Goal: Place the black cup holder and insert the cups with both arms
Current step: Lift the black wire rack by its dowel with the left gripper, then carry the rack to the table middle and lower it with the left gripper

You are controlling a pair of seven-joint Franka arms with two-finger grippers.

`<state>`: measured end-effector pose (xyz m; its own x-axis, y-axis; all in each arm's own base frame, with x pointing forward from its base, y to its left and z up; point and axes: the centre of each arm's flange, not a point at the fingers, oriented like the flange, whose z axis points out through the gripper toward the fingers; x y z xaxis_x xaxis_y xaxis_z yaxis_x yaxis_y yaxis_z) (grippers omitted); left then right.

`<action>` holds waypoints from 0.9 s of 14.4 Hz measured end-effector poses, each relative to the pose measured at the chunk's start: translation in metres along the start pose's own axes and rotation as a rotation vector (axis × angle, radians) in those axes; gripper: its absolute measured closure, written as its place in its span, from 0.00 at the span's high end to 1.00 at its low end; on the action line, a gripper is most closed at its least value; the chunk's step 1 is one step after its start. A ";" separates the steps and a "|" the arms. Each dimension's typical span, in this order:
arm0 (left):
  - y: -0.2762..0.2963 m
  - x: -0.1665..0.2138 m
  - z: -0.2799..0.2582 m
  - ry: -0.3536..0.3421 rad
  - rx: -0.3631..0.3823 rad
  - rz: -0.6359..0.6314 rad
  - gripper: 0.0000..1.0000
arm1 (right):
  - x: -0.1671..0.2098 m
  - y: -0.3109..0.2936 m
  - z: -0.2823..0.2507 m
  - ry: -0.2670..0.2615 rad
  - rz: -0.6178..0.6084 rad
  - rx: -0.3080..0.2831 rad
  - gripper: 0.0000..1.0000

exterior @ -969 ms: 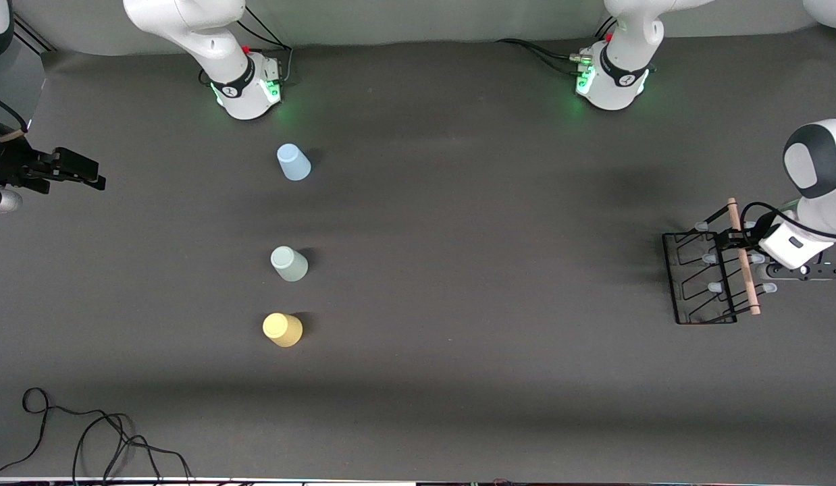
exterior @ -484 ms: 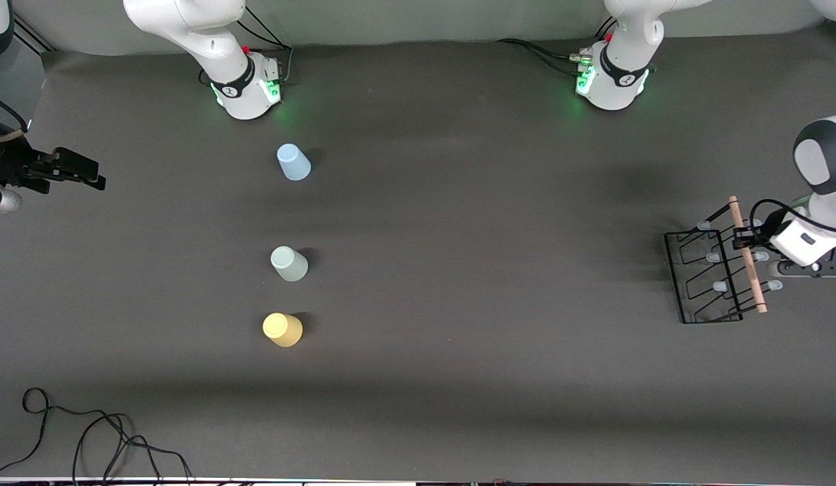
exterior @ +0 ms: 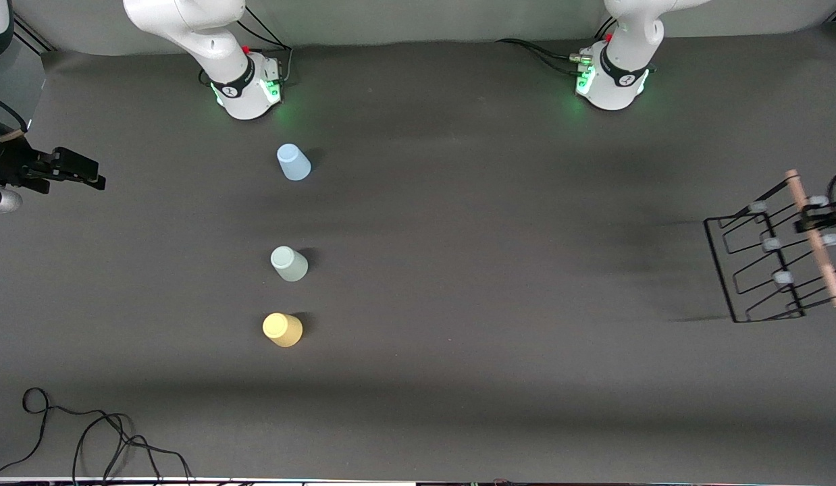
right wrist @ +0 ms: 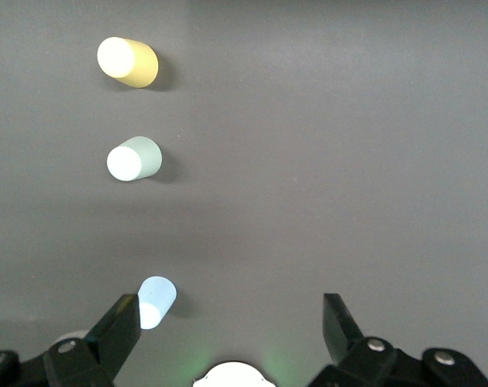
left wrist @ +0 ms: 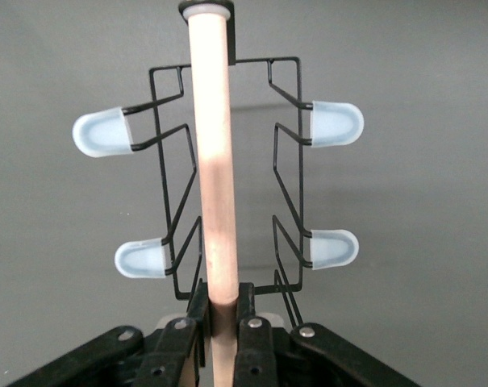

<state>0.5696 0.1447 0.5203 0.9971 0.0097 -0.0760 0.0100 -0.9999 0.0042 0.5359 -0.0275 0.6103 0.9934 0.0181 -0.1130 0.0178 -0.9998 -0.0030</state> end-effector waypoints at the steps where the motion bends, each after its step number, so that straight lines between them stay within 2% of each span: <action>1: 0.010 0.002 -0.010 0.008 -0.025 0.010 0.16 | 0.000 0.000 0.000 0.000 0.000 0.000 1.00; 4: 0.070 0.014 -0.016 0.019 -0.075 0.036 0.16 | 0.000 0.001 0.000 0.000 0.001 0.000 1.00; 6: 0.135 0.021 -0.019 0.019 -0.081 0.053 0.16 | 0.000 0.001 0.000 0.000 0.002 0.000 1.00; 9: 0.263 0.023 -0.015 0.009 -0.090 0.038 0.16 | 0.000 0.002 0.000 0.000 0.004 0.000 1.00; 13: 0.460 0.010 0.029 -0.021 -0.112 -0.048 0.16 | 0.000 0.003 -0.001 0.001 0.005 0.001 1.00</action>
<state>0.5816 -0.3158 0.4926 0.9935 0.0559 -0.0996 0.0670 -0.9915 0.1112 0.5357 -0.0302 0.6108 0.9936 0.0130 -0.1124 0.0127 -0.9999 -0.0031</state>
